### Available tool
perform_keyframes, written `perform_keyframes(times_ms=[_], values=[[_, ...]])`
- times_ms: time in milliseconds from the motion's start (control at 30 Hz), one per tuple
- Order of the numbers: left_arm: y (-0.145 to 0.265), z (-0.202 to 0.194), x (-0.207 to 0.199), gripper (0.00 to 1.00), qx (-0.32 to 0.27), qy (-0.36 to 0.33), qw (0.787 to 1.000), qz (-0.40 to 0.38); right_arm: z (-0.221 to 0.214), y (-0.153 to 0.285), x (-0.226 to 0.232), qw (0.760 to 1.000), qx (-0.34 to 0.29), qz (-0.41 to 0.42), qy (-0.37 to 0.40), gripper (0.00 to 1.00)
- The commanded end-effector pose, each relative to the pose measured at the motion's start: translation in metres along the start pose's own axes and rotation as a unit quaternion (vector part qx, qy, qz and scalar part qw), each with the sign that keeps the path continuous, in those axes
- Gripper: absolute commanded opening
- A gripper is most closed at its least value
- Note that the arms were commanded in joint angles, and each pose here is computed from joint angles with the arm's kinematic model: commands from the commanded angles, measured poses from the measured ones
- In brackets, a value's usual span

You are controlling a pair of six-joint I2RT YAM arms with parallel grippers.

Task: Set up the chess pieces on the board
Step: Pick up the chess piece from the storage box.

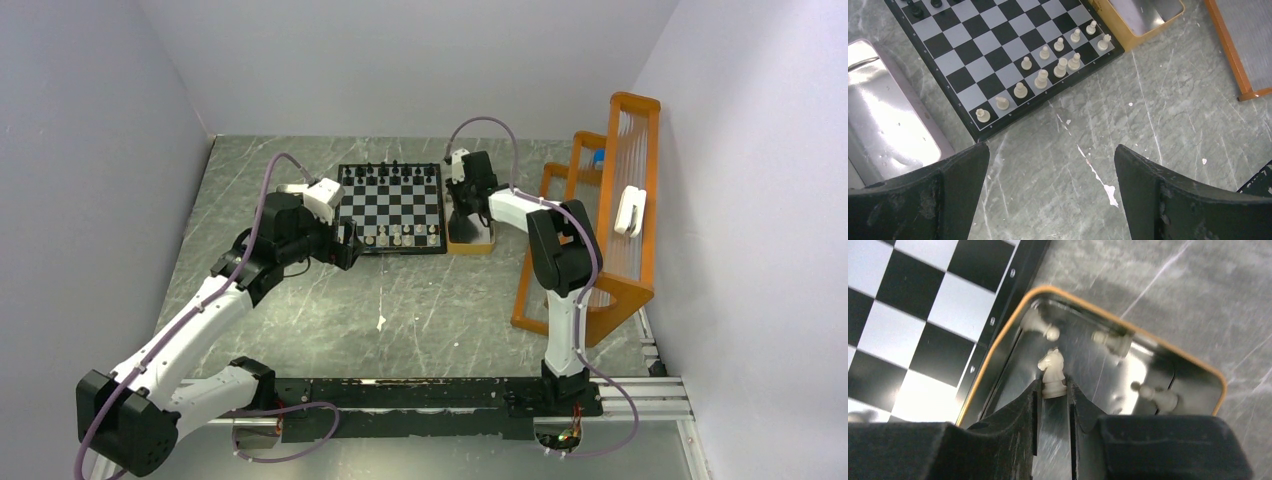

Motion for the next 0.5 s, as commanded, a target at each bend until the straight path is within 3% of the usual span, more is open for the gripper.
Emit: perform_keyframes(times_ms=[0,200,333,467], values=[[0.006,0.007,-0.002,1.0,-0.029,0.003,1.0,-0.009,-0.007,0.024,0.001,0.999,0.022,-0.002,-0.034,0.24],[0.002,0.005,-0.003,1.0,-0.026,0.009,0.999,-0.017,-0.02,0.035,0.001,0.998,0.044,-0.008,-0.051,0.25],[0.0,0.005,-0.004,1.0,-0.018,0.01,0.999,-0.027,-0.021,0.028,-0.001,0.997,0.058,-0.017,-0.04,0.36],[0.002,0.005,-0.004,1.0,-0.026,0.008,0.999,-0.027,-0.024,0.023,-0.003,0.997,0.068,-0.019,-0.032,0.33]])
Point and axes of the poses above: each gripper's point midway between its finger pads, its own y axis back along the fingers, its own x axis along the line the jaws close on, z = x × y, the point moved 10 cm from there along y, back along the fingers, and after that the axes turned 14 degrees about -y, right-handed, at the moved point
